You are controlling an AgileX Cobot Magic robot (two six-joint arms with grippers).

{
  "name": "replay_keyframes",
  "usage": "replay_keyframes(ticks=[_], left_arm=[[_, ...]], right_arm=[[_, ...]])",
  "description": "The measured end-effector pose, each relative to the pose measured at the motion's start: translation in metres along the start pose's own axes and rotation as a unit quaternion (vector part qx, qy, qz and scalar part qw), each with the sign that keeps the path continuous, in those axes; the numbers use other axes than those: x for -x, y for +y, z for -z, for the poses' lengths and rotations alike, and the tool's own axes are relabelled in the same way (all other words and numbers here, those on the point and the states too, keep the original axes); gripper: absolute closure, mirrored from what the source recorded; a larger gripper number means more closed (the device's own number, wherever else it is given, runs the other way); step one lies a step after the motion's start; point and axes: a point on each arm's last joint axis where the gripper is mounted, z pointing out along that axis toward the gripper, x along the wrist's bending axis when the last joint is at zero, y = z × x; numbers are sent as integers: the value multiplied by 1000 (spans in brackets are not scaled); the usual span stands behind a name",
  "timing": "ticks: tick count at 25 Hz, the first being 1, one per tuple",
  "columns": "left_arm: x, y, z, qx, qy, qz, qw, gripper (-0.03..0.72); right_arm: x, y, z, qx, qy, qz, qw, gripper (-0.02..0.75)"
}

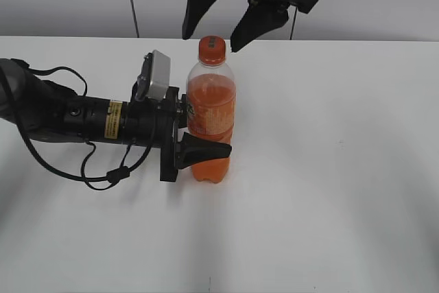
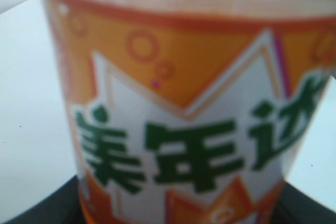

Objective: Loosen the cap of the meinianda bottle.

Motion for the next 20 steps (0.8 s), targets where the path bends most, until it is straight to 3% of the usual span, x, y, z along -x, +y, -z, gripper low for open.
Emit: replay_keyframes(ticks=[10,20], left_arm=[[0,0,0,0,0,0,1000,274],[0,0,0,0,0,0,1000,275]], right_arm=[[-5,-3,-12,-13,-4,7,1000,271],[-5,-2,-12,-12,-8,9,1000,400]])
